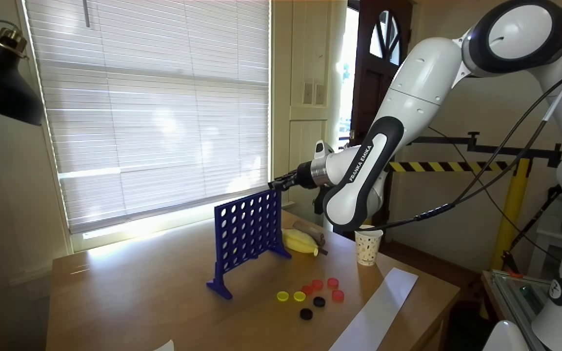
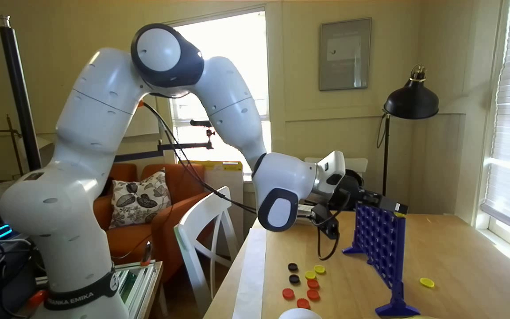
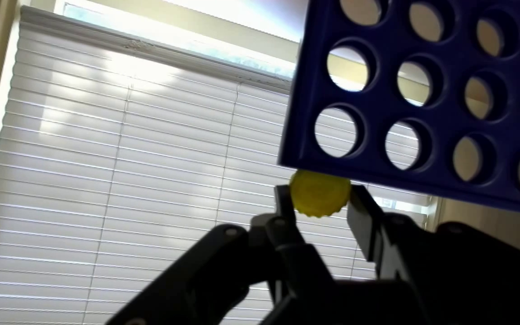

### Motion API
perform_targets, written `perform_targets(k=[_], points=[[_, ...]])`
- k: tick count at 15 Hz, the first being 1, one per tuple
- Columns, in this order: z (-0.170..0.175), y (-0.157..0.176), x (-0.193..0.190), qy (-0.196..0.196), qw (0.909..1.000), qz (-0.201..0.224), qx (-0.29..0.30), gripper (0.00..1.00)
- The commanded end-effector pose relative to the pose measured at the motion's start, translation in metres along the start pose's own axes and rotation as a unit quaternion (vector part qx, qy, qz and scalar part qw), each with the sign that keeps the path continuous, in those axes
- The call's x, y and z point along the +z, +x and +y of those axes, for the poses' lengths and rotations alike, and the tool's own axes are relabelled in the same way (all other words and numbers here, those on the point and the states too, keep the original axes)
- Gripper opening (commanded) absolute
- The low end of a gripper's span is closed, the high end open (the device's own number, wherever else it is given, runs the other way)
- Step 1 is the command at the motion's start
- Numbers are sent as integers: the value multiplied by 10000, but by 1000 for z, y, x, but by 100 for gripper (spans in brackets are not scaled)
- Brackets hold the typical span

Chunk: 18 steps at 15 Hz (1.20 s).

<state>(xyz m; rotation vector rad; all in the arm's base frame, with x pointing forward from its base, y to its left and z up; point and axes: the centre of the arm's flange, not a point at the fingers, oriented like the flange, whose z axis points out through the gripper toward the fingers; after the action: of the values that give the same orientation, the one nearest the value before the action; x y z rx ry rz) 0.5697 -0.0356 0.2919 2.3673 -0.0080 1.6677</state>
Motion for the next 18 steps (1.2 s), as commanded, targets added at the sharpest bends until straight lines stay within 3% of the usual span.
perform_targets(k=[1,7,14,16,18], points=[[-2,-3,4,-10,9999,74,-83,61],[-4,-2,2,14,9999,115,-90,100],[-1,28,-21,-63,9979,639,44,100],[3,39,-28,-91,9973,706,159,100],[7,53,-35,1,9983,486,323,100]])
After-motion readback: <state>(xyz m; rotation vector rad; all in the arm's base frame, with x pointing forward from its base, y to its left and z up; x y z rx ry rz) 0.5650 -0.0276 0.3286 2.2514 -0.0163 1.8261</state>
